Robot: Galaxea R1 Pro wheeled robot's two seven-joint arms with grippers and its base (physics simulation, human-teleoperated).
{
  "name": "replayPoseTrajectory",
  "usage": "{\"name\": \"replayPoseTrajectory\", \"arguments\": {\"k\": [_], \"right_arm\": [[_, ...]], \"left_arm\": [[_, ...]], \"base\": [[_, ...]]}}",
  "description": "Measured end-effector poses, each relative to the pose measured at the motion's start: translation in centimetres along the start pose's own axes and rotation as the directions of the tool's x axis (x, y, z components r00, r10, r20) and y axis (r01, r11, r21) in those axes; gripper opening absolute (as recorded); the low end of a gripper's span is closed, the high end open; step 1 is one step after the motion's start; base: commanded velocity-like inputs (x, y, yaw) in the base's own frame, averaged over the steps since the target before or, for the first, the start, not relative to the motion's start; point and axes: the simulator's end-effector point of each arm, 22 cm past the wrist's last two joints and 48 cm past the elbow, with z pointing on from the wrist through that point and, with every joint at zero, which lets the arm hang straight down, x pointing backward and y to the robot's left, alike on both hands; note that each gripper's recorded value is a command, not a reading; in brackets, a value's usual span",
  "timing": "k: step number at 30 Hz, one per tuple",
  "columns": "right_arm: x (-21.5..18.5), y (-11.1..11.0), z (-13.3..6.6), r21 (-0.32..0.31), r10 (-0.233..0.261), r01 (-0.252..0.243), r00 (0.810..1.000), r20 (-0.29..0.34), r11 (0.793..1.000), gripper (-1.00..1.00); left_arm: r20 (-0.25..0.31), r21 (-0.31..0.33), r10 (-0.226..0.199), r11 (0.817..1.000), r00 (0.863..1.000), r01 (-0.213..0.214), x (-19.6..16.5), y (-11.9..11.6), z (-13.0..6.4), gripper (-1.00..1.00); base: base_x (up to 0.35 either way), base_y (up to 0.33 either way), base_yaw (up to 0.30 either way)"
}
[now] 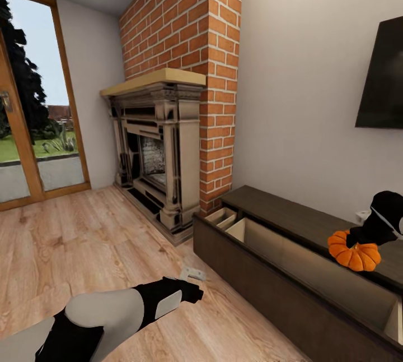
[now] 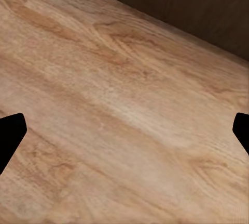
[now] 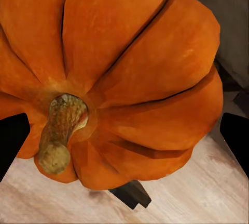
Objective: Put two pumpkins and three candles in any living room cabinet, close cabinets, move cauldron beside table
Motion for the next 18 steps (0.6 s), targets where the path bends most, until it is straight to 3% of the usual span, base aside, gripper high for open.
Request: {"name": "replayPoseTrajectory", "arguments": {"k": [3, 7, 18], "right_arm": [[-0.5, -0.1, 0.5, 0.015, 0.027, -0.028, 0.999, 0.040, 1.000, -1.00], [-0.8, -0.5, 1.5, 0.054, 0.017, -0.020, 0.999, 0.046, 0.998, -1.00], [-0.5, 0.0, 4.1, 0.062, 0.006, -0.007, 1.000, 0.011, 0.998, -1.00]], "left_arm": [[0.000, 0.000, 0.001, 1.000, 1.000, -0.001, 0.6, 0.0, 0.4, 1.00], [-0.015, 0.004, -0.004, 1.000, 1.000, 0.004, 1.3, -0.1, 1.0, 1.00], [-0.058, 0.013, -0.014, 1.000, 0.998, 0.014, 3.4, -0.3, 2.6, 1.00]], "base": [[0.000, 0.000, 0.000], [0.000, 0.000, 0.000], [0.000, 0.000, 0.000]]}}
